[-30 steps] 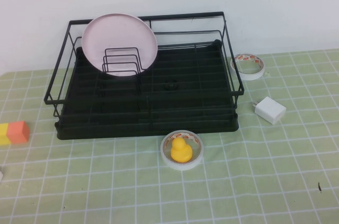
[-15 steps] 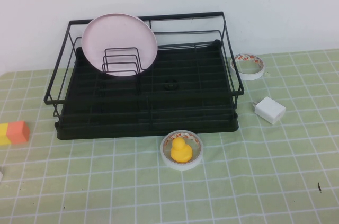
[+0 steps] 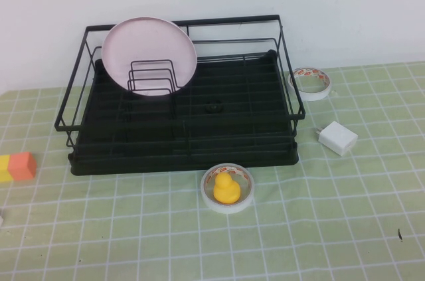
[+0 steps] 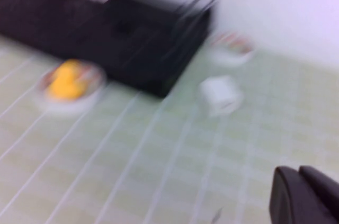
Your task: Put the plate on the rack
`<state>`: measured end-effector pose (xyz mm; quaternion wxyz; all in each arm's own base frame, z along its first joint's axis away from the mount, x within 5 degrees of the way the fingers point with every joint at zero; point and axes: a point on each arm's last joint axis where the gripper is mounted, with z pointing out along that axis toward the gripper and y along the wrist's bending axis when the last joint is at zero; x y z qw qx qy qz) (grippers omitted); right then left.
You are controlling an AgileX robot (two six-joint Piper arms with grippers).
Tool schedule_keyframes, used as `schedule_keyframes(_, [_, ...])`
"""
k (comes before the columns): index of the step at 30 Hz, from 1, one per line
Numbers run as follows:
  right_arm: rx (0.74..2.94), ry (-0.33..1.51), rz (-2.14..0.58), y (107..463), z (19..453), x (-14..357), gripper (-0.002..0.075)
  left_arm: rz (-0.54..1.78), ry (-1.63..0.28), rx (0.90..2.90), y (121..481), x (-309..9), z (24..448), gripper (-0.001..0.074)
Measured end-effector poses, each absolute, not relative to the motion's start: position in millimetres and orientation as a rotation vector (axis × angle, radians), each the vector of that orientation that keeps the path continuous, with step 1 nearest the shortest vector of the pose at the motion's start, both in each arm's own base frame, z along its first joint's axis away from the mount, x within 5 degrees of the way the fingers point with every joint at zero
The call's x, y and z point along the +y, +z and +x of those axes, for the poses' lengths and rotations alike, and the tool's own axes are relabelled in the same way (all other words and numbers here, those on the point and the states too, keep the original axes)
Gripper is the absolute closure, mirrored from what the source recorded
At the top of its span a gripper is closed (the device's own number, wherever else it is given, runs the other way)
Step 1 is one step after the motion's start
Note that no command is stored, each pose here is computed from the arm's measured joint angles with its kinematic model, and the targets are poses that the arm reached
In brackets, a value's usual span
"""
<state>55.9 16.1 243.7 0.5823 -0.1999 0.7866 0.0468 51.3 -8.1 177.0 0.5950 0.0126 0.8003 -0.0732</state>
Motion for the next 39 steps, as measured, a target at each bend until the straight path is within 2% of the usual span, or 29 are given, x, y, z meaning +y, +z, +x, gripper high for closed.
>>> schedule_keyframes(6, [1.715, -0.004, -0.267, 220.6, 53.3, 5.9, 0.0728, 0.029, -0.17, 1.859, 177.0, -8.1, 51.3, 0.0736])
schedule_keyframes(15, [1.67, -0.136, -0.11, 205.7, 52.9, -3.1, 0.0728, 0.029, -0.17, 1.859, 177.0, -8.1, 51.3, 0.0736])
schedule_keyframes(23, [1.657, -0.142, -0.103, 207.0, 52.9, -3.3, 0.0728, 0.029, -0.17, 1.859, 177.0, -8.1, 51.3, 0.0736])
schedule_keyframes(29, [1.626, -0.073, -0.077, 208.2, 53.6, -0.5, 0.0728, 0.029, -0.17, 1.859, 177.0, -8.1, 51.3, 0.0737])
schedule_keyframes(33, [1.628, -0.11, -0.121, 207.5, 53.6, -0.1, 0.0728, 0.029, -0.17, 1.859, 177.0, -8.1, 51.3, 0.0737])
schedule_keyframes(39, [1.683, -0.11, -0.126, 190.2, 55.6, -0.1, 0.0728, 0.029, -0.17, 1.859, 177.0, -8.1, 51.3, 0.0737])
